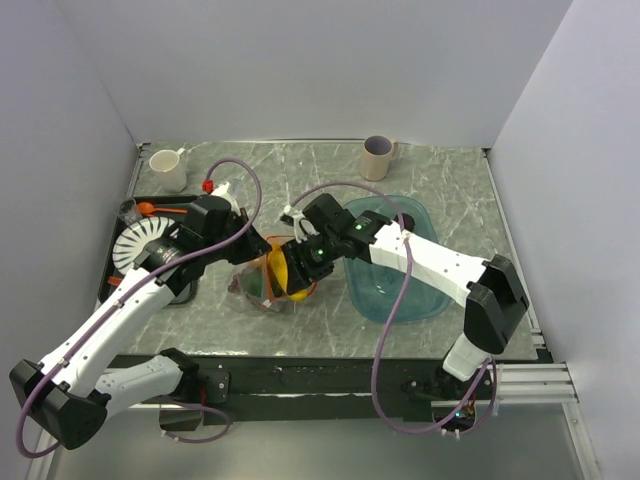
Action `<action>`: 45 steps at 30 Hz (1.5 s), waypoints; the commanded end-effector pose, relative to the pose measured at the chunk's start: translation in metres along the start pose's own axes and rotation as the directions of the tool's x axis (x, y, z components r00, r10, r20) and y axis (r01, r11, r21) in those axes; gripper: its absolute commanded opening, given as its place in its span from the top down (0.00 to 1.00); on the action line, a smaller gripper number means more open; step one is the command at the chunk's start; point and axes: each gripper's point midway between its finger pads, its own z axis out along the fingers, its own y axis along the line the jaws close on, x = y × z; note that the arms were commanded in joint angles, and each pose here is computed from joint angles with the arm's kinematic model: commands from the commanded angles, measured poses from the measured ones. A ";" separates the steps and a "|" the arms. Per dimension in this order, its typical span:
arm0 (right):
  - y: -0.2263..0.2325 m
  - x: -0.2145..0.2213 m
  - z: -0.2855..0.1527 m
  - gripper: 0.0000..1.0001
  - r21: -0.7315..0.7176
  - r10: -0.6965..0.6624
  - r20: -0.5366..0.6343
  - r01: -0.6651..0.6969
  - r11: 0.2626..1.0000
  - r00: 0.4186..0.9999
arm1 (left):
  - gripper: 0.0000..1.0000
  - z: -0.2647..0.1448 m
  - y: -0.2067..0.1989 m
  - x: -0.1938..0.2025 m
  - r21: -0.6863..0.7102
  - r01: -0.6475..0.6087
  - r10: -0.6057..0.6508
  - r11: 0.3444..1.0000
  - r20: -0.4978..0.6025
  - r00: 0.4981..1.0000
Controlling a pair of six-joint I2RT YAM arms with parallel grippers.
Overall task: Place the food in the zip-top bag and seal the zipper
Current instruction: Place the fake fruit in the zipper food storage bag.
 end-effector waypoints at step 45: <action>-0.118 -0.050 -0.167 0.00 0.247 0.183 0.721 -0.495 0.833 0.668 | 0.99 -0.009 -0.014 -0.013 0.070 0.012 -0.017 0.997 0.066 0.998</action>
